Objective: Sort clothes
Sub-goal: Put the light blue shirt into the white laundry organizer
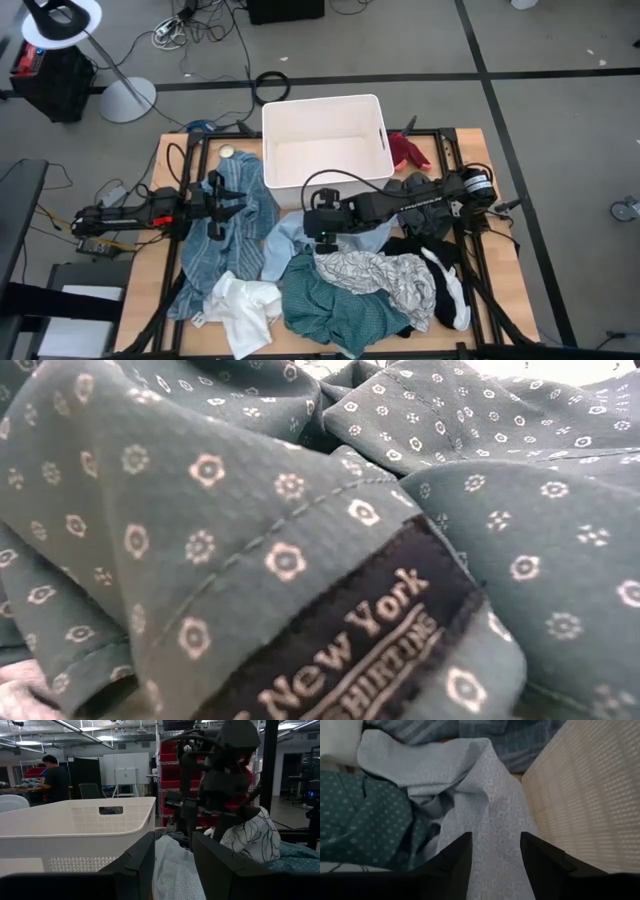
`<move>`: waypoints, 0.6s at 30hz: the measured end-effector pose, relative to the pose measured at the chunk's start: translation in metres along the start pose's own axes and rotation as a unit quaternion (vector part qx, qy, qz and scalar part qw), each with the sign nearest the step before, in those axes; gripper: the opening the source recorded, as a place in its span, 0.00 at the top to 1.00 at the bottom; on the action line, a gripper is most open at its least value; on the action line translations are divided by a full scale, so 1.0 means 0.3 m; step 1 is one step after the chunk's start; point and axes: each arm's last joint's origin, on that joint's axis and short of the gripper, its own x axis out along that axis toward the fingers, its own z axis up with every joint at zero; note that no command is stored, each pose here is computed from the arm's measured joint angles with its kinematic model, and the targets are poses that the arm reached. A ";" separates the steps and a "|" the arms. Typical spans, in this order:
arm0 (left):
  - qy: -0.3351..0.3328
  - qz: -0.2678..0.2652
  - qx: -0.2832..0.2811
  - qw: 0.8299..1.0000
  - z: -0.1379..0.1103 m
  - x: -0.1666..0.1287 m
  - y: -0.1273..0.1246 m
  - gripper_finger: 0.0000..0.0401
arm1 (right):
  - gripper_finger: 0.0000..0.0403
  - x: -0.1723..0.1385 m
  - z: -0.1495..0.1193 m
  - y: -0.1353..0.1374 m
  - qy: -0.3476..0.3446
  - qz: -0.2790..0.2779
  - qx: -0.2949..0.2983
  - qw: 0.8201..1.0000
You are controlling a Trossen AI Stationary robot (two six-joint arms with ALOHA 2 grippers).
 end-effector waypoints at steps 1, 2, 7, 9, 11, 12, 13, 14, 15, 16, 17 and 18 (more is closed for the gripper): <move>0.000 0.000 0.000 1.000 0.000 0.000 0.000 0.66 | 0.58 0.013 -0.008 0.001 -0.002 0.000 0.006 1.000; 0.000 0.000 0.000 1.000 0.000 0.000 0.000 0.66 | 0.58 0.028 -0.020 0.002 0.000 -0.001 0.007 1.000; 0.000 0.000 0.000 1.000 0.000 0.000 0.000 0.66 | 0.56 0.083 -0.079 0.004 0.016 -0.021 0.004 1.000; 0.000 0.000 0.000 1.000 0.000 0.000 0.000 0.66 | 0.56 0.099 -0.098 0.001 0.022 -0.030 0.005 0.999; 0.000 0.000 0.000 1.000 0.000 0.000 0.000 0.66 | 0.57 0.113 -0.114 -0.005 0.029 -0.032 0.014 0.999; 0.000 0.000 0.000 1.000 0.000 0.000 0.000 0.66 | 0.57 0.118 -0.119 -0.009 0.030 -0.034 0.021 0.999; 0.000 0.000 0.000 1.000 0.000 0.000 0.000 0.66 | 0.58 0.124 -0.125 -0.011 0.032 -0.035 0.027 0.999; 0.000 0.000 0.000 1.000 0.000 0.000 0.000 0.66 | 0.59 0.130 -0.134 -0.014 0.037 -0.034 0.029 0.998; 0.000 0.000 0.000 1.000 0.000 0.000 0.000 0.66 | 0.59 0.137 -0.145 -0.015 0.043 -0.032 0.030 0.998; 0.000 0.000 0.000 1.000 0.000 0.000 0.000 0.66 | 0.61 0.144 -0.157 -0.016 0.050 -0.032 0.028 0.998; 0.000 0.000 0.000 1.000 0.000 0.000 0.000 0.66 | 0.62 0.149 -0.166 -0.015 0.054 -0.031 0.027 0.998; 0.000 0.000 0.000 1.000 0.000 0.000 0.000 0.66 | 0.64 0.154 -0.174 -0.014 0.057 -0.031 0.028 0.998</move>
